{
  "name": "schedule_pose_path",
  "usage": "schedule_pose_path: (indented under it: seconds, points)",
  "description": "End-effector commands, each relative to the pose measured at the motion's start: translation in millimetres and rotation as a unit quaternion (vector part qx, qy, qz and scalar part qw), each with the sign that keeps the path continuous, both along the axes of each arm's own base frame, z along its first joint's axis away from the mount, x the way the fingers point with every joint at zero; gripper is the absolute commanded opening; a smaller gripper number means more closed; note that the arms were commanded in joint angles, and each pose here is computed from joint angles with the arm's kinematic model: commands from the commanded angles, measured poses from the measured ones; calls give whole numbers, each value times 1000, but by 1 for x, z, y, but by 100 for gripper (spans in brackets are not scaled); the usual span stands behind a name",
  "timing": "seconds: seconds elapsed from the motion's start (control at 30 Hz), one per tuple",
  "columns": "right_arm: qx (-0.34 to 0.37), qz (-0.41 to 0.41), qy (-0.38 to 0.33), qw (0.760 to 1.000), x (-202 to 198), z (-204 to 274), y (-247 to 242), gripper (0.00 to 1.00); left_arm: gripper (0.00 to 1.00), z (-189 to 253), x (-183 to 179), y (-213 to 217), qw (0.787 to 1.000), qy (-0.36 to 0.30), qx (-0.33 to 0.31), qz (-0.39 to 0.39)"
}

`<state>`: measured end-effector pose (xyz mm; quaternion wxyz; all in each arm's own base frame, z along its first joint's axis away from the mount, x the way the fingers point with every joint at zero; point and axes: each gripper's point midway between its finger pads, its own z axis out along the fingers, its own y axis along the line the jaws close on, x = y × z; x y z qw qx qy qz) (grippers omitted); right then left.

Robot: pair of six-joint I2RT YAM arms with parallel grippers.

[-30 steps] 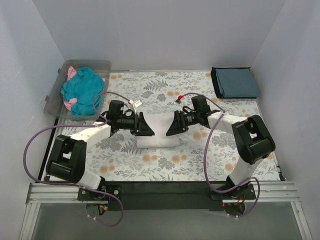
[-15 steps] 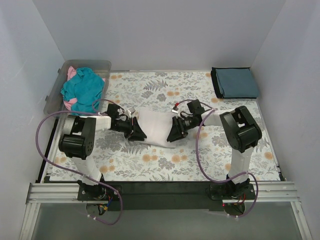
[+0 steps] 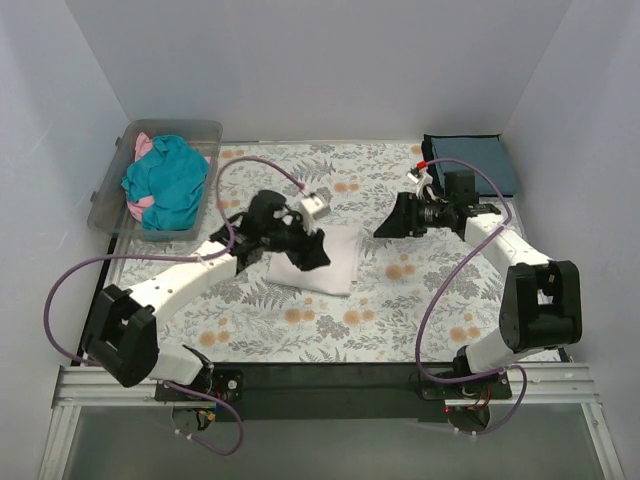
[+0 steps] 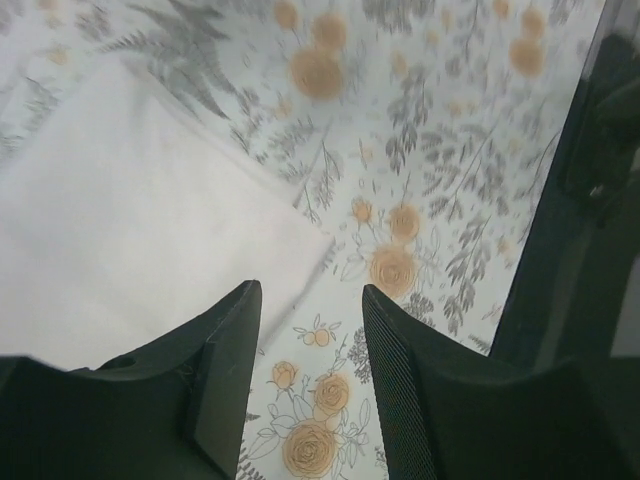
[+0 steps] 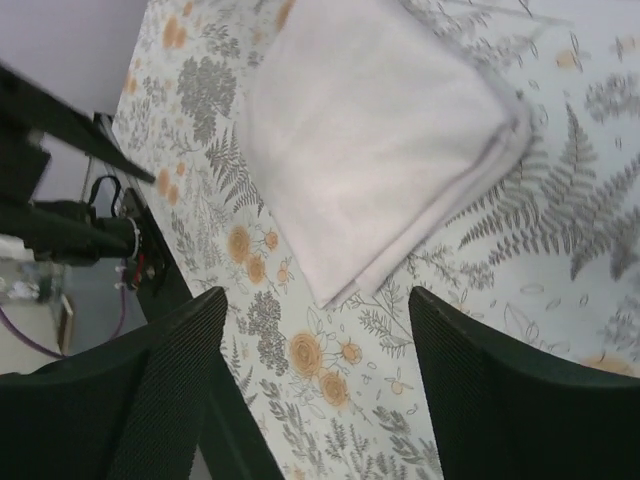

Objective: Fold and stack the t-shirts
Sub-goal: Fold the tshirt, then neatly place the folded tshirt to the corner

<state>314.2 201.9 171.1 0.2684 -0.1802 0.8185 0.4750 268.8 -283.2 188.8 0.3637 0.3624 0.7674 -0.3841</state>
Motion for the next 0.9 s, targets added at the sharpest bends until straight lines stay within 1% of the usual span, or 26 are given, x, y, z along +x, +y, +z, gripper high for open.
schedule_pose_path:
  seconds: [0.0,0.03,0.07,0.1,0.13,0.17,0.2,0.23,0.3,0.33,0.4,0.53,0.67,0.77,0.8,0.83,0.87]
  points:
    - [-27,-49,75,996,-17,-36,-20,84,44,-68,-10,1,981,-111,153,-42]
    - [-26,-71,67,995,-13,-34,-26,88,44,-74,-8,0,974,-137,177,-42]
    - [-29,-88,73,993,-12,-37,-29,89,45,-75,-14,-14,964,-181,179,-73]
    - [-40,-117,99,987,-15,-49,-33,90,45,-77,-17,-19,958,-203,181,-85]
    - [-39,-129,94,986,-13,-49,-35,91,45,-88,-20,-18,951,-220,198,-88]
    - [-42,-141,100,984,-13,-52,-37,90,45,-85,-26,-33,940,-259,192,-110]
    - [-44,-152,107,981,-14,-55,-39,90,45,-89,-29,-36,936,-268,196,-118]
    - [-42,-156,114,980,-16,-59,-39,91,45,-99,-29,-38,933,-268,209,-122]
    - [-43,-161,125,978,-17,-64,-40,91,44,-106,-35,-47,928,-274,212,-139]
    - [-40,-165,130,977,-18,-66,-40,91,43,-119,-38,-45,925,-268,225,-148]
    - [-40,-165,137,976,-18,-70,-40,90,43,-120,-38,-54,917,-292,219,-158]
    - [-32,-163,161,973,-19,-76,-38,90,42,-135,-45,-63,911,-295,222,-186]
    - [-29,-160,167,972,-17,-79,-36,89,41,-142,-44,-72,906,-307,220,-193]
    - [-28,-164,180,969,-20,-85,-36,90,35,-152,-43,-76,907,-297,223,-197]
    - [-27,-166,188,968,-21,-88,-36,90,29,-150,-43,-80,911,-293,218,-193]
    - [-26,-165,187,968,-20,-89,-35,90,25,-151,-43,-85,915,-285,210,-192]
    - [-26,-163,188,968,-19,-90,-35,90,22,-152,-45,-86,925,-261,204,-187]
